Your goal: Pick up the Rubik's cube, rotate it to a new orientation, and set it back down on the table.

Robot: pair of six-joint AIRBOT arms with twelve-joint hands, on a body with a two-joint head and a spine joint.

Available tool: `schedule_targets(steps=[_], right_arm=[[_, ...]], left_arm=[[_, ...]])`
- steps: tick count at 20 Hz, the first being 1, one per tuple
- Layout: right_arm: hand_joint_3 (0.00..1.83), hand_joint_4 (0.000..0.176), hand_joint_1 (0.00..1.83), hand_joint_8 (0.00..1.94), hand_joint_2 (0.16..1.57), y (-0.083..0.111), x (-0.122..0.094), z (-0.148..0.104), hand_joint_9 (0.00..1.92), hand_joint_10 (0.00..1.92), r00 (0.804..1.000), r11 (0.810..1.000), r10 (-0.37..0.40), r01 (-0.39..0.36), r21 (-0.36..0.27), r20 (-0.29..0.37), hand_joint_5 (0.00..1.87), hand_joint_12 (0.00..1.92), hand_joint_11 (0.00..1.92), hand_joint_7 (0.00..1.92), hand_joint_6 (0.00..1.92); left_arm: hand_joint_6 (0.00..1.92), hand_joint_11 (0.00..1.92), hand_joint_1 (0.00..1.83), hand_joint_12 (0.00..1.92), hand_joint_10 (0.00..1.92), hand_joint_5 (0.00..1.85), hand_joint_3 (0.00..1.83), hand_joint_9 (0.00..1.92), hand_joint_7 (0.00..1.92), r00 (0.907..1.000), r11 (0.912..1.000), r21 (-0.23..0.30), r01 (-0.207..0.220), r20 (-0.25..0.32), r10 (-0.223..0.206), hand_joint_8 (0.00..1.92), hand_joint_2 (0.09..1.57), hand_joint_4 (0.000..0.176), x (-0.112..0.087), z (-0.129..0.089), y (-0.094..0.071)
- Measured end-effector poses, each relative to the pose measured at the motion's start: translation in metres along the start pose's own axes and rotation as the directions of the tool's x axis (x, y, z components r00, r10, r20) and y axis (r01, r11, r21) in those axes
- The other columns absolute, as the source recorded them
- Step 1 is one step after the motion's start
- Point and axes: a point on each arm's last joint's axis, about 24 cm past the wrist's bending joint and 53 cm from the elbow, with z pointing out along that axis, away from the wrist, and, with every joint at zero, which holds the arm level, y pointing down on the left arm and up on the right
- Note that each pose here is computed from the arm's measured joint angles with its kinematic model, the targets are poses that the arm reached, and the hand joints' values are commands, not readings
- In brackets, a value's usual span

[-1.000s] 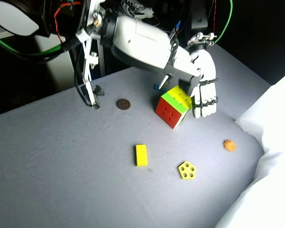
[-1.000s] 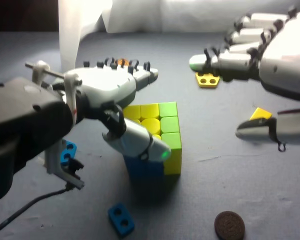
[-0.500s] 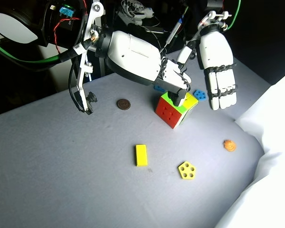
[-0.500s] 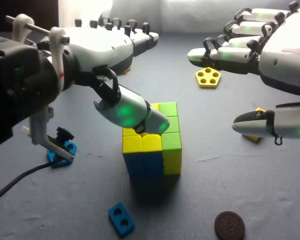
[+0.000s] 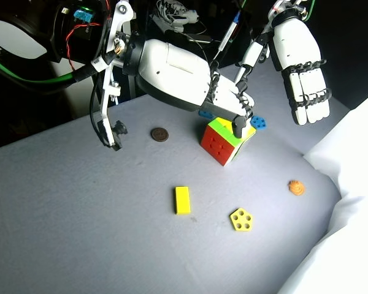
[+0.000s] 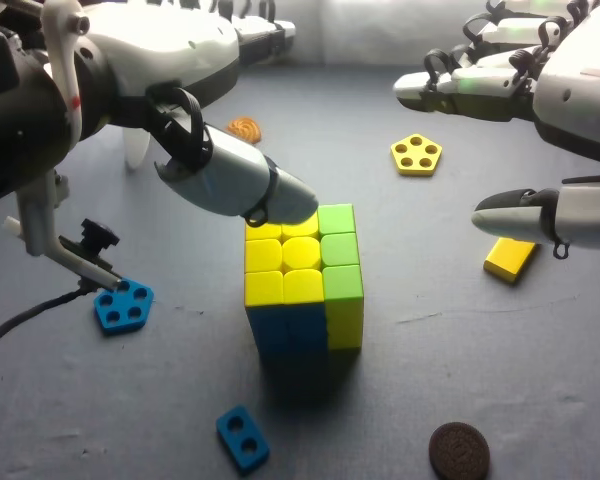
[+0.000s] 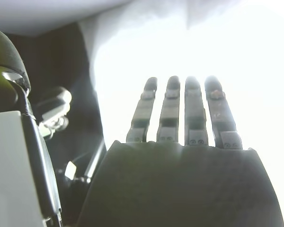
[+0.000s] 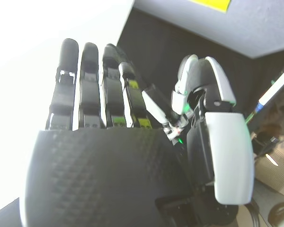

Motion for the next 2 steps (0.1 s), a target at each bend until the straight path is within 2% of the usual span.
schedule_targets(steps=[1, 2], right_arm=[[0.00, 0.000, 0.49, 0.79, 1.21, -0.0022, -0.0009, 0.0001, 0.10, 1.11, 1.000, 1.000, 0.001, -0.001, 0.004, 0.002, 0.35, 1.21, 0.00, 0.29, 0.16], [0.00, 0.000, 0.49, 0.94, 1.22, -0.0046, -0.0018, 0.0003, 0.10, 1.13, 1.000, 1.000, 0.008, -0.008, 0.008, 0.003, 0.34, 1.22, 0.00, 0.22, 0.20]], left_arm=[[0.03, 0.00, 0.68, 1.24, 1.14, 0.36, 0.00, 0.13, 0.13, 1.0000, 1.0000, 0.005, 0.004, 0.003, -0.004, 0.93, 0.94, 0.000, -0.0018, -0.0002, -0.0020], [0.05, 0.00, 0.67, 1.37, 1.29, 0.38, 0.00, 0.08, 0.08, 1.0000, 1.0000, 0.004, 0.001, 0.005, -0.001, 1.08, 0.95, 0.000, -0.0024, -0.0001, -0.0019]])
